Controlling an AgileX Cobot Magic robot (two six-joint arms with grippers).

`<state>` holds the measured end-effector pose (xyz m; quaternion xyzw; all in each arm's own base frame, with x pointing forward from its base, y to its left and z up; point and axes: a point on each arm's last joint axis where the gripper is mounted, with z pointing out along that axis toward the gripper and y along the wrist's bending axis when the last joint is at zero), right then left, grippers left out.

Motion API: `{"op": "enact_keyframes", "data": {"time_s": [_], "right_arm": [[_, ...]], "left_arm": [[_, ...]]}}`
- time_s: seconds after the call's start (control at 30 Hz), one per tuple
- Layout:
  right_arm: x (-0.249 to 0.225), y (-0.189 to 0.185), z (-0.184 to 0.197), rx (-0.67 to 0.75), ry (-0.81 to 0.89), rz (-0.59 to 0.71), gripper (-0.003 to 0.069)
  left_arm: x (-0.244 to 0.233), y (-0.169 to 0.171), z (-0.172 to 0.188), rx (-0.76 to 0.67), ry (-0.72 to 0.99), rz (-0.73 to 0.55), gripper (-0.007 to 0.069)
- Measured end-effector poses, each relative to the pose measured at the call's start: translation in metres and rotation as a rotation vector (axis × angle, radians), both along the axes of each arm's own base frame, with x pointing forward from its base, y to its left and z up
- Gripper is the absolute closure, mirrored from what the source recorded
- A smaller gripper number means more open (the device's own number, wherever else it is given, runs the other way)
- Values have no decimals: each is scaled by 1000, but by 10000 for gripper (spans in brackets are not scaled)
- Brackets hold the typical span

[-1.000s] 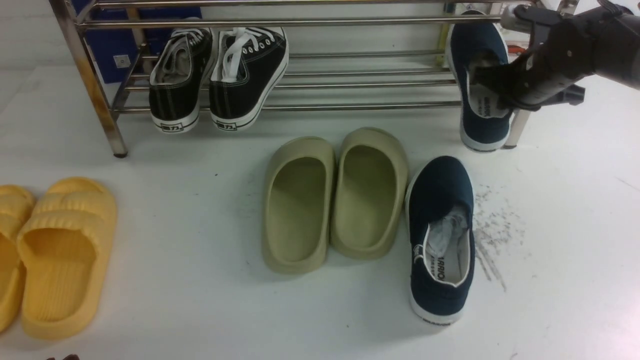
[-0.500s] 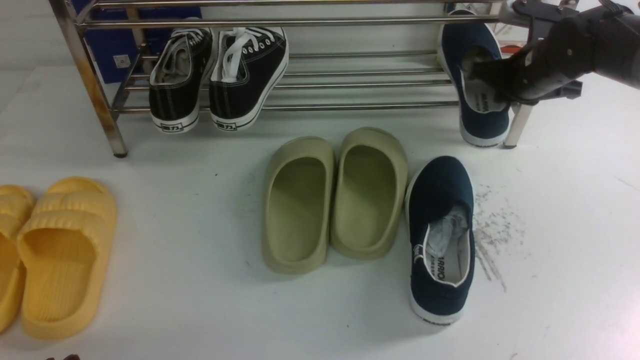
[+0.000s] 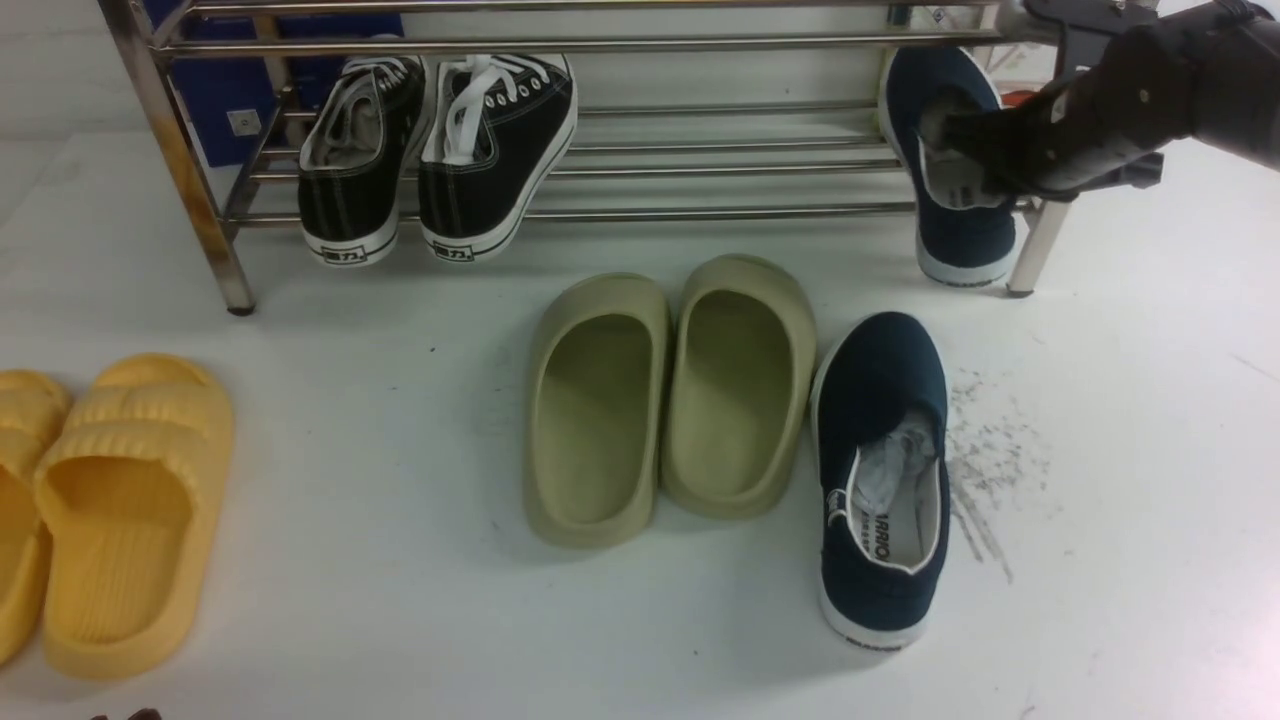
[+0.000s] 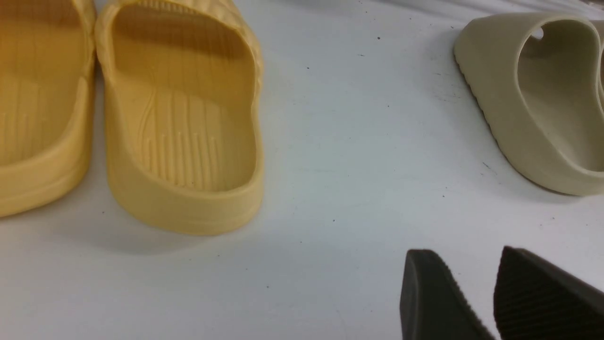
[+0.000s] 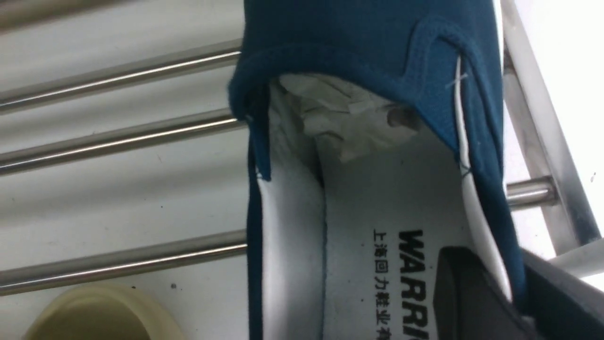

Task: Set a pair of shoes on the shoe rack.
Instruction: Use the right arm to put a shoe into the shoe rack

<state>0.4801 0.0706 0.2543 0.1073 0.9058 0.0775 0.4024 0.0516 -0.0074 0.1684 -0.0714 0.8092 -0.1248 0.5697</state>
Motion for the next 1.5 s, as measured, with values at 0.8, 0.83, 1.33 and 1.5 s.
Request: {"op": "enact_keyframes", "data": {"time_s": [0.8, 0.83, 1.33, 1.5], "right_arm": [[-69, -4, 68, -40, 232, 112, 605], [-71, -2, 59, -28, 259, 136, 636], [-56, 12, -13, 105, 132, 190, 662], [-54, 10, -12, 67, 107, 193, 662]], "left_arm": [[0, 0, 0, 0, 0, 0, 388], [0, 0, 0, 0, 0, 0, 388], [0, 0, 0, 0, 0, 0, 388], [0, 0, 0, 0, 0, 0, 388]]}}
